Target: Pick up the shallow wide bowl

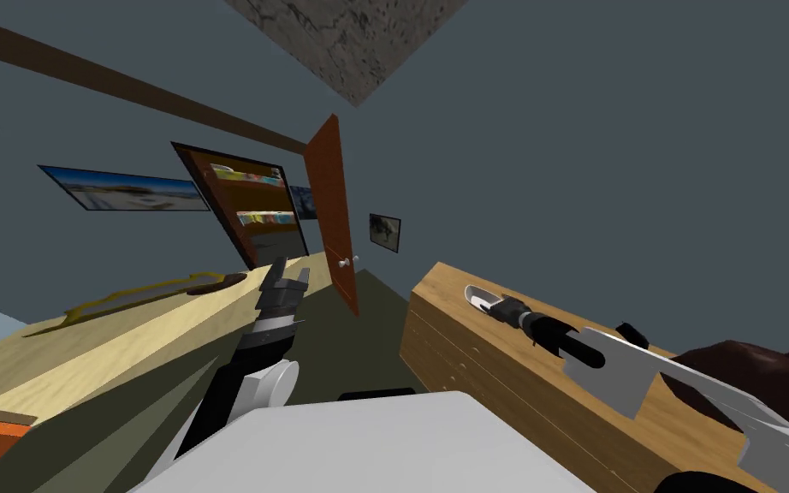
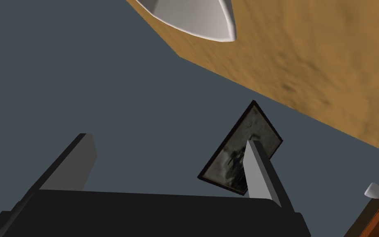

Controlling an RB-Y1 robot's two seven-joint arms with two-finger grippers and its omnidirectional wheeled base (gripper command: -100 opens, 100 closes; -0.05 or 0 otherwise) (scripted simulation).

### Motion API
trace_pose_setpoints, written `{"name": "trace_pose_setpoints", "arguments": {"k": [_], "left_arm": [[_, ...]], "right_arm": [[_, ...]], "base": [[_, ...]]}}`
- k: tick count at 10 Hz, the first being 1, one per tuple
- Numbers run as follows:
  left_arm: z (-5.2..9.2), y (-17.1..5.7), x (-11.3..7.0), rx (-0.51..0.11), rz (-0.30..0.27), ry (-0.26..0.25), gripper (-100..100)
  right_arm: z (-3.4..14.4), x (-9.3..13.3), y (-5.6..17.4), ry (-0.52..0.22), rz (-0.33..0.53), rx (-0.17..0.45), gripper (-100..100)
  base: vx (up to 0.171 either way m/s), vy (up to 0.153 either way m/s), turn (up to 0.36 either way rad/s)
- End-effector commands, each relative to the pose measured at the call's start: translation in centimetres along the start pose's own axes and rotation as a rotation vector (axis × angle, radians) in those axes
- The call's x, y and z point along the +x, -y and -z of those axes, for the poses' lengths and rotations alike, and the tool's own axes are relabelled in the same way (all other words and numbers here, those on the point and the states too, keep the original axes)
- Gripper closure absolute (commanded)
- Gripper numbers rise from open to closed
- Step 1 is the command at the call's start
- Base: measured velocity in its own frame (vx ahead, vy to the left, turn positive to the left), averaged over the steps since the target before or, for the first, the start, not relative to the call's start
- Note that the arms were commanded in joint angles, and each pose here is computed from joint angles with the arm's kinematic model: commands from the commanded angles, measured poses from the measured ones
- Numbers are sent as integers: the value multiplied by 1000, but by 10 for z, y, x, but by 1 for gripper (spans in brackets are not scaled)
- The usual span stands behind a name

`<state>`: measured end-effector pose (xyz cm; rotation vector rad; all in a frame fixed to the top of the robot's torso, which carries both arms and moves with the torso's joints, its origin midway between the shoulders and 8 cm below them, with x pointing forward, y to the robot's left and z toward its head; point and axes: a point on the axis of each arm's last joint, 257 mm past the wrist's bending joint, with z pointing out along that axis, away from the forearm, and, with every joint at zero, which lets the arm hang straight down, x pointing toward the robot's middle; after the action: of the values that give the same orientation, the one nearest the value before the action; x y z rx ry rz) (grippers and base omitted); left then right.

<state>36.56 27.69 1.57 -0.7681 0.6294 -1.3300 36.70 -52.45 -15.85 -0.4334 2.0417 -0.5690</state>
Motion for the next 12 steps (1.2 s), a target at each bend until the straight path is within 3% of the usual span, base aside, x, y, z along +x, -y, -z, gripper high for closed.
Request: {"name": "trace_pose_setpoints", "arguments": {"k": [1,4,5,6,7,9,12], "left_arm": [[0,0,0,0,0,0,0],[0,0,0,0,0,0,0],[0,0,0,0,0,0,0],[0,0,0,0,0,0,0],[0,0,0,0,0,0,0],[0,0,0,0,0,0,0],[0,0,0,0,0,0,0]], "right_arm": [[-1,14,7,-49,23,20,-100],[3,56,22,-184,92,56,-100],[4,57,24,-191,92,61,-100],[8,79,31,-259,121,77,-100],[8,79,31,-261,121,78,-100],[21,120,42,-385,164,100,-100],[31,144,49,-461,180,119,-100]], "base": [[-6,4,225],[-3,6,266],[-2,2,151],[0,8,257],[0,0,156],[3,4,380],[7,-5,148]]}}
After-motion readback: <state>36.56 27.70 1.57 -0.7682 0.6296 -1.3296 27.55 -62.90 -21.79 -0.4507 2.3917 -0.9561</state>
